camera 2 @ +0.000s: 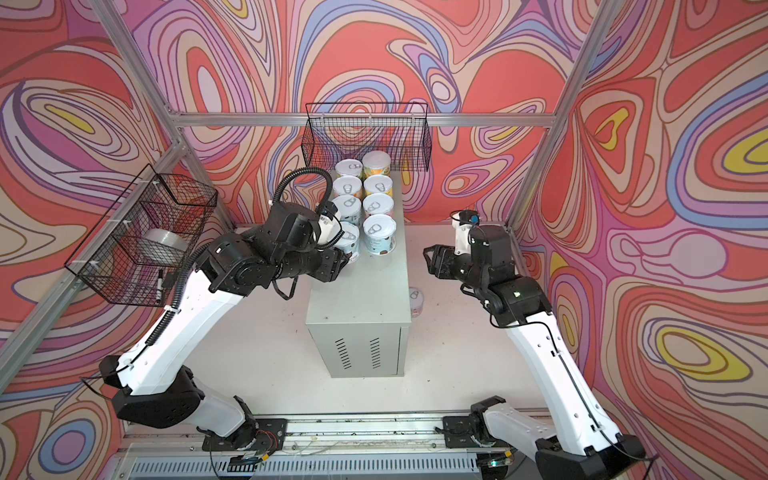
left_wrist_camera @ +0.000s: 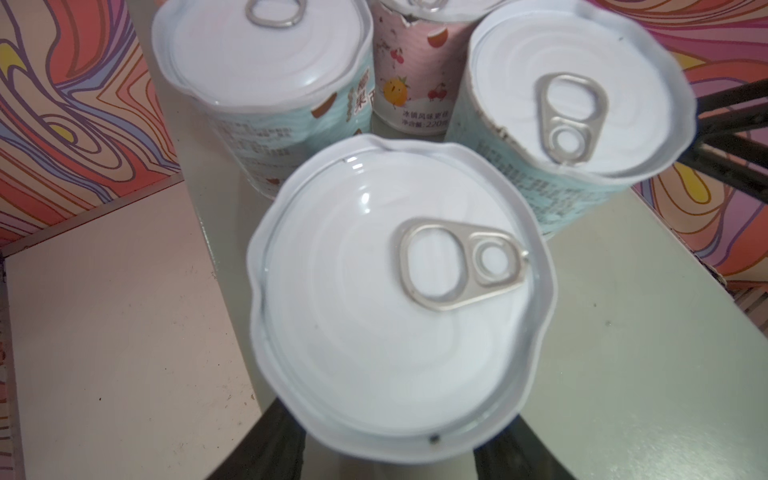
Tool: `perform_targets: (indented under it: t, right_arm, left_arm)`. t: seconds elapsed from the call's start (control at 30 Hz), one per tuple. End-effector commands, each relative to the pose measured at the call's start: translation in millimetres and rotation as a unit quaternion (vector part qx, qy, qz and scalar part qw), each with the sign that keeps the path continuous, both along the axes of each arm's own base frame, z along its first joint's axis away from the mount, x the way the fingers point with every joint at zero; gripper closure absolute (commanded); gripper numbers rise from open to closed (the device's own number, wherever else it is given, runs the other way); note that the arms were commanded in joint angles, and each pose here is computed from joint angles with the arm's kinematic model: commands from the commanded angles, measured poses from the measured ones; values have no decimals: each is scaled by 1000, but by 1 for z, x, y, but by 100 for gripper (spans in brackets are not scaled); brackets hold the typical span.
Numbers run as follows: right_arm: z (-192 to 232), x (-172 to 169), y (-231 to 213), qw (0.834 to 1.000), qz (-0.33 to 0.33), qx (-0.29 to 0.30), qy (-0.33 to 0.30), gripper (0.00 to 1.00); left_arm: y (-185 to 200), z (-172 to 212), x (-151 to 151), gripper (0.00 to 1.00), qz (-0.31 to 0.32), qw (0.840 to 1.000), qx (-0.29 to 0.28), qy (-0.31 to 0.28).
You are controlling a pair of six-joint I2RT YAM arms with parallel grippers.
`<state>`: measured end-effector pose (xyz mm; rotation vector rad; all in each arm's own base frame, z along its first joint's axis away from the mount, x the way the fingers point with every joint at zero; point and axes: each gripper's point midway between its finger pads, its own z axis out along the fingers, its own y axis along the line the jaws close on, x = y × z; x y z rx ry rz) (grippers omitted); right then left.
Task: Place and organize the canned foods onto the counter
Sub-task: 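Lower the light-blue-labelled can beside the other cans with the left gripper, then open the left gripper and withdraw it while the right gripper descends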
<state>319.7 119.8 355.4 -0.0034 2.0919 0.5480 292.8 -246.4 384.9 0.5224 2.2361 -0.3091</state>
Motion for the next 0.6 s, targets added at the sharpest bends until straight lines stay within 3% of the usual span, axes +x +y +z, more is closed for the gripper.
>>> perform_targets:
  t: [0.0,0.57]
  right_arm:
    - [7,3,0,1000,-2,6,-10,32]
    - [4,2,1,1000,0,9,-5,33]
  left_arm:
    - [3,0,9,40,20,1000,0,-10]
    - [4,-10,23,43,27,1000,-9,-5]
